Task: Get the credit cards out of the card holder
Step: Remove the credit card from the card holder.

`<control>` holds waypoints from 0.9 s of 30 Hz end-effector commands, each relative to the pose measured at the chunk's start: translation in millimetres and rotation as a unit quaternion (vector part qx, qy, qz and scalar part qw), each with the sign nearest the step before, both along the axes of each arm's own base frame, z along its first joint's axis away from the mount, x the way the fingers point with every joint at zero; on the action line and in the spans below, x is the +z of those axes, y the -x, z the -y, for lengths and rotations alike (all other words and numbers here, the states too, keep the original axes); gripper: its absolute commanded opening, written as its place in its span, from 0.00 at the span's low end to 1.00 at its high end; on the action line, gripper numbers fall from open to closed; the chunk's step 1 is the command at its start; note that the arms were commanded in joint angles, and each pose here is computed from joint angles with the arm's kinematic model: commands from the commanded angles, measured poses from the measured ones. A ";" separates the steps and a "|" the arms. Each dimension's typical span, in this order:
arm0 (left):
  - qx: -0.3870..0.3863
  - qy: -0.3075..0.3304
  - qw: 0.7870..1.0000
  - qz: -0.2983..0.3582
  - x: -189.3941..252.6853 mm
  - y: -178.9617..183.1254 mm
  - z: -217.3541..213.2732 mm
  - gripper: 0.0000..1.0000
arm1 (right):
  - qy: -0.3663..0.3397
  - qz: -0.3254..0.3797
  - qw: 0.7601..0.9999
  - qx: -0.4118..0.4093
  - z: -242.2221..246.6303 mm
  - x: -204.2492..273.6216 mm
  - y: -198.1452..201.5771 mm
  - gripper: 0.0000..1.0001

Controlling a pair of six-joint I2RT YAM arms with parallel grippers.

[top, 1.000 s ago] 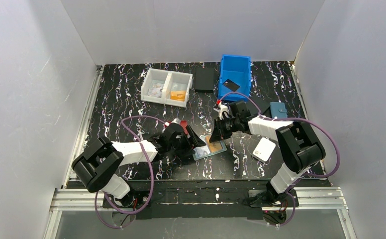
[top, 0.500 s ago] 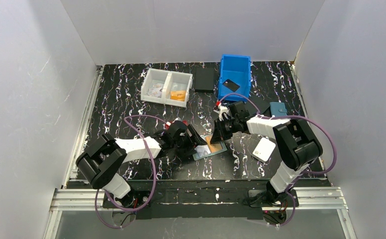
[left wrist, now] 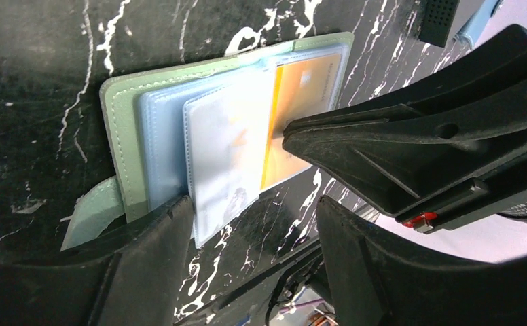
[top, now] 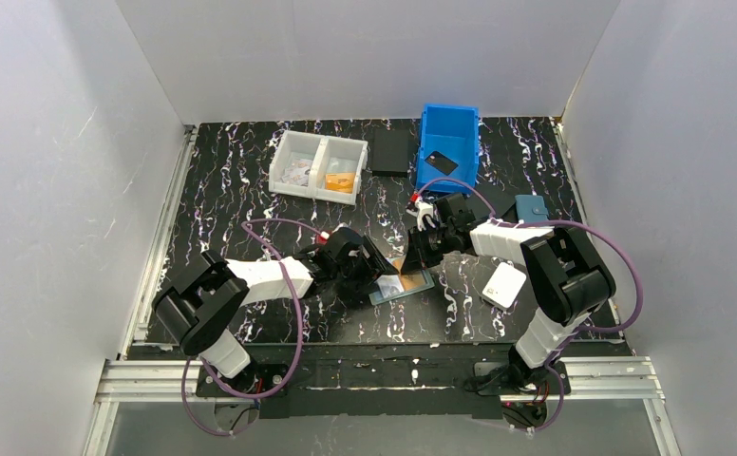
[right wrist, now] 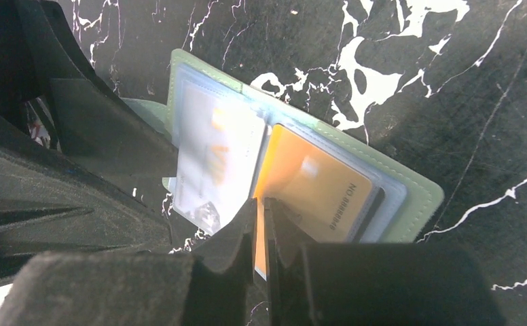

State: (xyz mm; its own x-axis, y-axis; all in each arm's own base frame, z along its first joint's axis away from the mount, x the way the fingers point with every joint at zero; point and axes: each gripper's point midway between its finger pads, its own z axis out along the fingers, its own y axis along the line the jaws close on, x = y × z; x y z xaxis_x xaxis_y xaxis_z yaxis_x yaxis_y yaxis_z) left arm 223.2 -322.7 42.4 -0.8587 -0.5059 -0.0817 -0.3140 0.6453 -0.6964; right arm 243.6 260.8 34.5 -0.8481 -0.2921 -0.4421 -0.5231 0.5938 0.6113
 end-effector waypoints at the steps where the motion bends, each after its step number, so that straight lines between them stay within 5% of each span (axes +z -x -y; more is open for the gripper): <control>1: -0.032 0.007 0.997 0.070 18.6 -10.4 7.1 0.63 | -0.022 0.014 1.000 0.017 -9.0 15.9 -4.3 0.17; 17: -0.092 0.079 0.986 0.115 34.6 -15.7 41.7 0.60 | -0.060 0.021 0.997 0.031 -13.5 35.2 -2.6 0.68; 27: -0.115 0.128 0.976 0.133 43.4 -19.1 62.4 0.63 | -0.072 0.024 0.997 0.014 -5.3 43.5 -11.4 0.78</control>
